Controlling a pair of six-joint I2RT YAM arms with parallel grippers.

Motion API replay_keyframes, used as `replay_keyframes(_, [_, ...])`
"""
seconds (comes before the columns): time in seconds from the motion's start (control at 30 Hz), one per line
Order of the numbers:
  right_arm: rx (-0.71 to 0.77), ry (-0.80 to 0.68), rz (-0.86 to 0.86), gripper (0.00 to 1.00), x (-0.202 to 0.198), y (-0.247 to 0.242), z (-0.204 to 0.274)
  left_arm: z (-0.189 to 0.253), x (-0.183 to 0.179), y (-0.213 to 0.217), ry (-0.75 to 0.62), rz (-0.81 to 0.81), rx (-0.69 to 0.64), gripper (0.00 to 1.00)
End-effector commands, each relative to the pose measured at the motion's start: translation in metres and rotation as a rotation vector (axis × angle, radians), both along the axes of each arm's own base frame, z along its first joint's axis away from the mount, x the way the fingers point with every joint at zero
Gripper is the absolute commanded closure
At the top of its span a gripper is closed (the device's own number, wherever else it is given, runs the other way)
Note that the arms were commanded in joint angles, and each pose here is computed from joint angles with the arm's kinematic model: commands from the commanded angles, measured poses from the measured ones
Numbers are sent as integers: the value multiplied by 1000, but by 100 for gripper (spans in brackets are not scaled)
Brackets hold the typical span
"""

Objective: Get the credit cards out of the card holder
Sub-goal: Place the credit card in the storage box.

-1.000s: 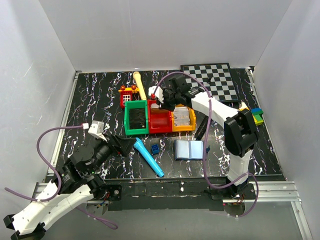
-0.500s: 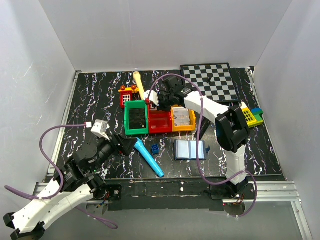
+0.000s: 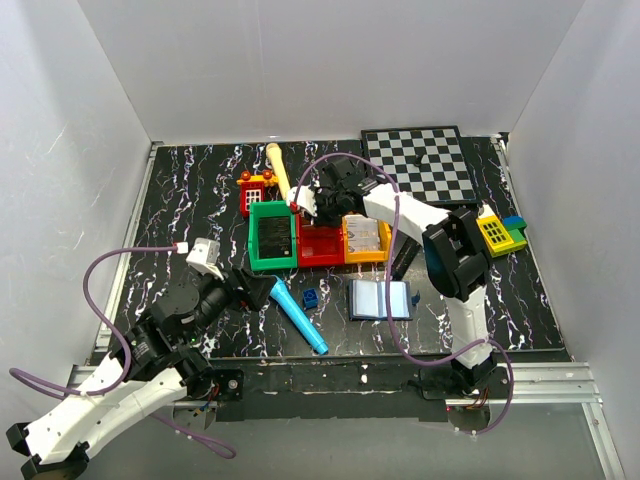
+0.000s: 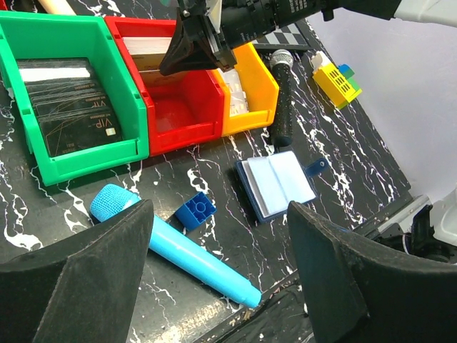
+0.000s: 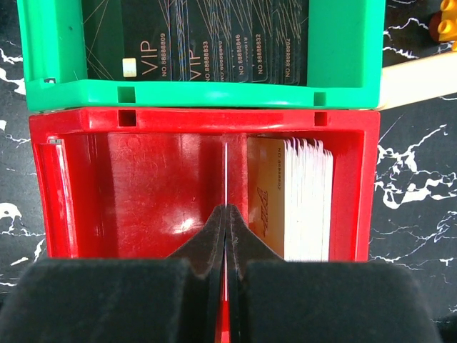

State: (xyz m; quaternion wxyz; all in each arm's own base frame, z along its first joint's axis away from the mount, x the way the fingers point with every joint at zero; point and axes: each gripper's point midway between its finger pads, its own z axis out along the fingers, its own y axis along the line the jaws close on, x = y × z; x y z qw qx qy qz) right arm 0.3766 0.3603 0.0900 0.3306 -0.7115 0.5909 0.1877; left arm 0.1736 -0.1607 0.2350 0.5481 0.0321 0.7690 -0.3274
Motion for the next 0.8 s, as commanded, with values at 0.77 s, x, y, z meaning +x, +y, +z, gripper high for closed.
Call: replay_keyframes(0.77, [17,32,-8,99,8,14,-7,-1,6,-3,-12,6,20,24])
